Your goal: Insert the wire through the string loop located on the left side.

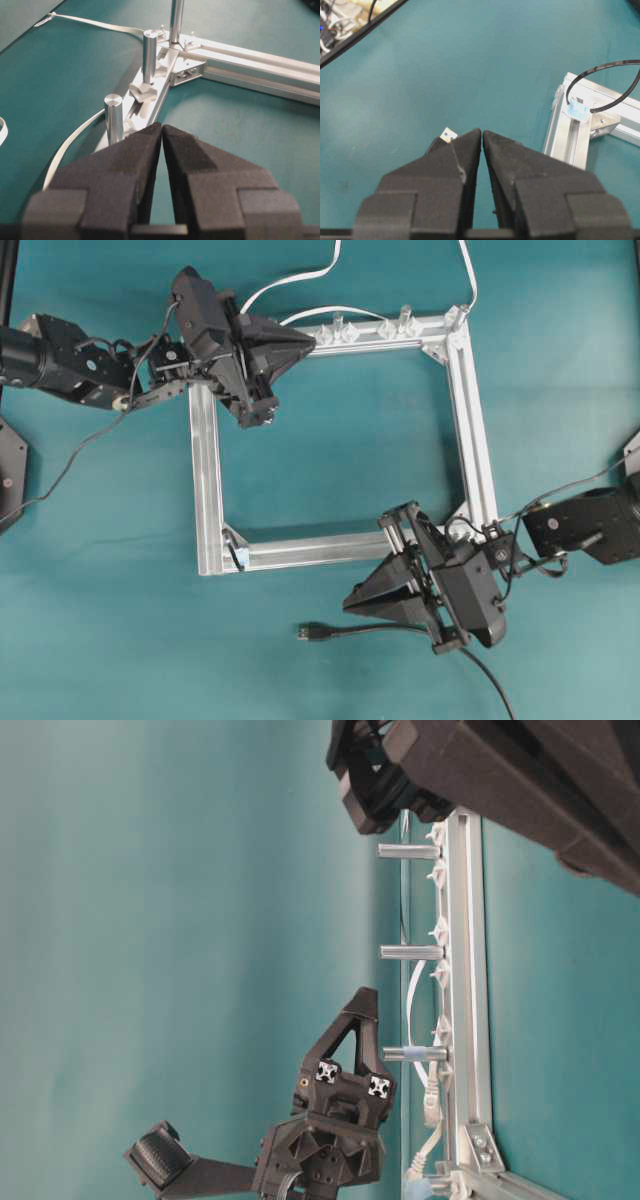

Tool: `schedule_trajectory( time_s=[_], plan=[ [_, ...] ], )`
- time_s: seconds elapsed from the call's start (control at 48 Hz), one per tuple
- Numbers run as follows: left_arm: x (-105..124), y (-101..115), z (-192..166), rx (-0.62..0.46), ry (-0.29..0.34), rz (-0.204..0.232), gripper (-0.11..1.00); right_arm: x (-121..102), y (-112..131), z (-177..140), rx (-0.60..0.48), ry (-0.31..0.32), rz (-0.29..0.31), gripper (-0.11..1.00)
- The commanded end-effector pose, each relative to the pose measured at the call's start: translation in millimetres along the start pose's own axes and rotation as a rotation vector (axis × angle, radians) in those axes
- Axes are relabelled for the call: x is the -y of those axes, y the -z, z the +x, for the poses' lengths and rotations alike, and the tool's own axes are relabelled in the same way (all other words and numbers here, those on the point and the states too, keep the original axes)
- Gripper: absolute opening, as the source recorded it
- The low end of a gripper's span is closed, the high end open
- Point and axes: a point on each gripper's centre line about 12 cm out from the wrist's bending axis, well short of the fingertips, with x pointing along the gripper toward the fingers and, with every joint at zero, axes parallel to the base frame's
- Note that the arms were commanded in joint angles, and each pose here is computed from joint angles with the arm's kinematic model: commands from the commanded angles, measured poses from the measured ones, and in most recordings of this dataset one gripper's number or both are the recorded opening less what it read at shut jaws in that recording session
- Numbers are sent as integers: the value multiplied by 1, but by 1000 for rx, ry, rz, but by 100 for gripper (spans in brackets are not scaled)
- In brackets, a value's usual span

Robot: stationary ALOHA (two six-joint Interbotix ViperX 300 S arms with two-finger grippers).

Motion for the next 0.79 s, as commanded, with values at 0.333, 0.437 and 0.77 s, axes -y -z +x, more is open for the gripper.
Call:
schedule_trajectory(
  time_s=[0.333,0.437,0.77],
  plan=[
    [3,-27,-15,-112,29,32,0,-1,-12,1,28,-2,70,0],
    [3,-28,-17,-124,30,35,0,-1,-11,1,23,-2,86,0],
    [5,-33,-28,-189,36,40,7,0,-12,4,-2,1,87,0]
  ],
)
